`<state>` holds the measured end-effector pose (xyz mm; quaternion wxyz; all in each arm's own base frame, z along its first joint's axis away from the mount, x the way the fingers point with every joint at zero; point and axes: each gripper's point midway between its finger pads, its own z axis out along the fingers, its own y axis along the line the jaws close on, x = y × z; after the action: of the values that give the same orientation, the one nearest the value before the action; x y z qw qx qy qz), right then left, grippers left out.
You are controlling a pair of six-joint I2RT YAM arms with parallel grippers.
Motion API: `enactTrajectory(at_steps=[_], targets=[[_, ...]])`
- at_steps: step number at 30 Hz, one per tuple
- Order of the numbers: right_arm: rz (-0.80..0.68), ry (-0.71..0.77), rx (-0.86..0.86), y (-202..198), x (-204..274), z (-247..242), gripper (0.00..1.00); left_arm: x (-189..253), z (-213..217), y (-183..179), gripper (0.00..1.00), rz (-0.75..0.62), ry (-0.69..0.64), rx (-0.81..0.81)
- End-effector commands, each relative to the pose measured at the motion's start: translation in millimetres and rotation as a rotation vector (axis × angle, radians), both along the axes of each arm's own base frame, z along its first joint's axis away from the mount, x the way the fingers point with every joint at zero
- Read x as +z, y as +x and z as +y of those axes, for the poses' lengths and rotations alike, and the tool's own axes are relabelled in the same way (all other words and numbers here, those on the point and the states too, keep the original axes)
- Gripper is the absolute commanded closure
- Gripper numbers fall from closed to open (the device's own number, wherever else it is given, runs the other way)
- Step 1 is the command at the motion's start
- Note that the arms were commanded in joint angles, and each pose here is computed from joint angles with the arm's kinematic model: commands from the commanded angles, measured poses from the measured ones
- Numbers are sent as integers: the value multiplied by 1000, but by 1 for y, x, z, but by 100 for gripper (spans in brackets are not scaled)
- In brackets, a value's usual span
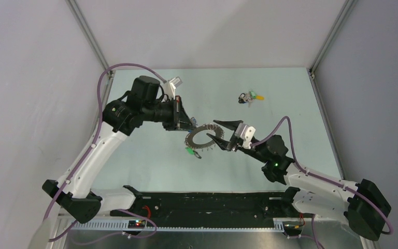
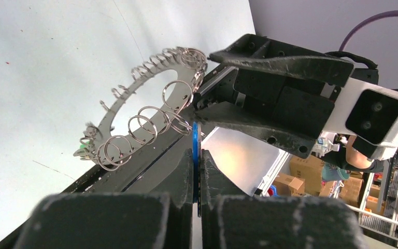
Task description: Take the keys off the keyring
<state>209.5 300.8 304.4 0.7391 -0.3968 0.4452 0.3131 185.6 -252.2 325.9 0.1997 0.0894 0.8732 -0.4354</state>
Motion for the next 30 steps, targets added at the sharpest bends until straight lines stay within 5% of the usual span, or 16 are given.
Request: enactTrajectory(at_steps=[1,11,30], targets=[[-131,114,88,-21,57,5,46,32,-2,-6,100,-68,-79,-17],[-133,107,136,-19,66,32,57,36,-1,-7,100,-68,-90,-10],[-78,61,135,-6,49,51,50,47,-2,-11,100,-77,-116,-16]])
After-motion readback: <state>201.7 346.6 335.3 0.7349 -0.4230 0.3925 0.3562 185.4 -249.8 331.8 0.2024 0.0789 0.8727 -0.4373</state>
